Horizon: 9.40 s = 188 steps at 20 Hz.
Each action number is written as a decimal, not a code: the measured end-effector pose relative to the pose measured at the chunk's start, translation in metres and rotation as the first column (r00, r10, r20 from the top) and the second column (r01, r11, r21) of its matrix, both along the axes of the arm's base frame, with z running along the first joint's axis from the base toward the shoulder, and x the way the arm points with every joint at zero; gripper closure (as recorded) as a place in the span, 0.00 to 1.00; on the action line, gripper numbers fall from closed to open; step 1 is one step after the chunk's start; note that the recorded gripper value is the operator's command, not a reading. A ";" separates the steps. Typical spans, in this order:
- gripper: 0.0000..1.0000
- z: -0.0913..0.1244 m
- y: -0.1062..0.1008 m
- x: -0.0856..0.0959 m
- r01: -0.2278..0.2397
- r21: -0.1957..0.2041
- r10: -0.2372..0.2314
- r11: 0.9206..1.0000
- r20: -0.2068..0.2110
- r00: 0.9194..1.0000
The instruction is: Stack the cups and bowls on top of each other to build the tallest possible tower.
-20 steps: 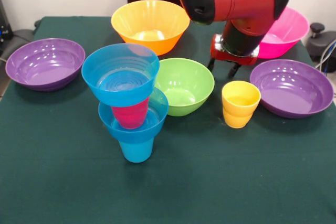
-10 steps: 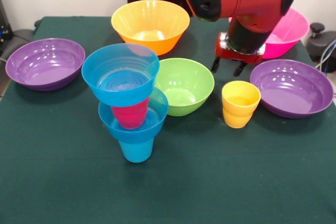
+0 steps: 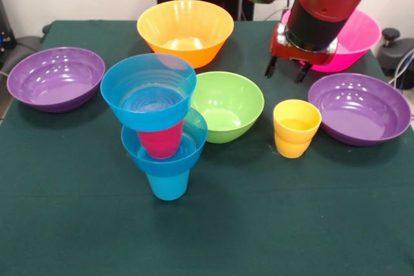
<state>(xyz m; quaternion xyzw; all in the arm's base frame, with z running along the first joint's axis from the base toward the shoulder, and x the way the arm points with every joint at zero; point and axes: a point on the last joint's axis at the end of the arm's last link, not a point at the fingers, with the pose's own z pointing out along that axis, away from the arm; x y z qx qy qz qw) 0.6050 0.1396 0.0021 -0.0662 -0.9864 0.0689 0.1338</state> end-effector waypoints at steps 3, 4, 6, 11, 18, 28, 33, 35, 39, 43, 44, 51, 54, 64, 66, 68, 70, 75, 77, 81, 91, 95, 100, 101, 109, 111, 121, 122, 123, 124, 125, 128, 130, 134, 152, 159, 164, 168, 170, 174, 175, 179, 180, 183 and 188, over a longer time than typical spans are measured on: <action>0.00 0.007 -0.005 0.007 0.012 0.002 -0.012 1.000 0.000 1.000; 0.00 0.011 -0.008 0.010 0.018 0.002 -0.018 1.000 -0.002 1.000; 0.00 0.013 -0.010 0.014 0.023 0.003 -0.023 1.000 -0.004 1.000; 0.00 0.014 -0.014 0.028 0.034 0.019 -0.034 0.999 0.007 0.999; 0.00 0.007 -0.022 0.040 -0.003 0.022 0.002 1.000 0.026 1.000; 0.00 -0.015 -0.028 0.034 -0.043 0.008 0.043 0.999 0.011 0.999; 0.00 -0.016 -0.032 0.034 -0.043 0.005 0.043 0.999 0.011 0.999; 0.00 -0.015 -0.034 0.035 -0.041 0.004 0.041 0.999 0.012 0.999; 0.00 -0.015 -0.034 0.035 -0.041 0.004 0.041 0.999 0.013 0.999; 0.00 -0.015 -0.034 0.035 -0.041 0.004 0.041 0.999 0.013 0.999; 0.00 -0.015 -0.035 0.035 -0.041 0.003 0.041 0.999 0.013 0.999; 0.00 -0.017 -0.034 0.035 -0.041 0.005 0.041 0.999 0.014 0.999; 0.00 -0.022 -0.034 0.034 -0.046 0.008 0.046 0.999 0.026 0.999; 0.00 -0.048 -0.033 0.025 -0.075 0.016 0.075 0.997 0.046 0.996; 0.00 -0.050 -0.033 0.023 -0.077 0.016 0.076 0.997 0.043 0.996; 0.00 -0.052 -0.033 0.022 -0.079 0.016 0.078 0.997 0.040 0.996; 0.00 -0.052 -0.032 0.021 -0.079 0.016 0.079 0.997 0.038 0.996; 0.00 -0.052 -0.032 0.020 -0.080 0.016 0.079 0.997 0.037 0.996; 0.00 -0.052 -0.032 0.019 -0.080 0.017 0.080 0.997 0.036 0.996; 0.00 -0.052 -0.032 0.019 -0.080 0.017 0.080 0.997 0.035 0.996; 0.00 -0.053 -0.033 0.019 -0.079 0.017 0.078 0.997 0.034 0.996; 1.00 -0.050 -0.035 0.021 -0.077 0.013 0.077 0.997 0.036 0.996; 1.00 -0.037 -0.042 0.028 -0.071 0.000 0.071 0.997 0.042 0.997; 1.00 -0.034 -0.043 0.030 -0.069 -0.003 0.069 0.998 0.044 0.997; 1.00 -0.027 -0.046 0.033 -0.064 -0.010 0.065 0.998 0.042 0.997; 1.00 -0.027 -0.046 0.032 -0.062 -0.010 0.062 0.998 0.036 0.997; 1.00 -0.011 -0.036 0.034 -0.006 0.016 0.007 1.000 -0.021 1.000; 1.00 -0.010 -0.034 0.034 -0.001 0.020 0.002 1.000 -0.026 1.000; 1.00 -0.009 -0.033 0.034 0.002 0.023 -0.001 1.000 -0.030 1.000; 1.00 -0.007 -0.029 0.033 0.011 0.030 -0.009 1.000 -0.042 0.999; 1.00 -0.005 -0.027 0.033 0.017 0.034 -0.016 0.999 -0.052 0.999; 1.00 0.005 -0.020 0.029 0.036 0.047 -0.033 0.998 -0.081 0.996; 1.00 0.013 -0.018 0.028 0.044 0.052 -0.039 0.998 -0.088 0.995; 1.00 0.030 -0.015 0.027 0.056 0.063 -0.050 0.996 -0.085 0.995; 1.00 0.102 -0.020 0.064 0.122 0.062 -0.116 0.991 -0.087 0.989; 1.00 0.119 -0.033 0.100 0.154 0.042 -0.150 0.987 -0.095 0.984; 1.00 0.125 -0.038 0.113 0.170 0.035 -0.166 0.985 -0.102 0.981; 1.00 0.136 -0.041 0.118 0.183 0.027 -0.178 0.983 -0.130 0.975; 1.00 0.151 -0.041 0.120 0.199 0.031 -0.191 0.980 -0.171 0.967; 1.00 0.169 -0.037 0.122 0.218 0.043 -0.204 0.975 -0.221 0.954; 1.00 0.171 -0.036 0.122 0.221 0.045 -0.205 0.974 -0.227 0.952; 1.00 0.188 -0.027 0.123 0.240 0.066 -0.212 0.969 -0.281 0.936; 1.00 0.192 -0.025 0.123 0.242 0.070 -0.212 0.968 -0.294 0.932; 1.00 0.202 -0.018 0.125 0.240 0.073 -0.206 0.968 -0.315 0.927; 1.00 0.219 -0.007 0.137 0.226 0.066 -0.197 0.972 -0.300 0.933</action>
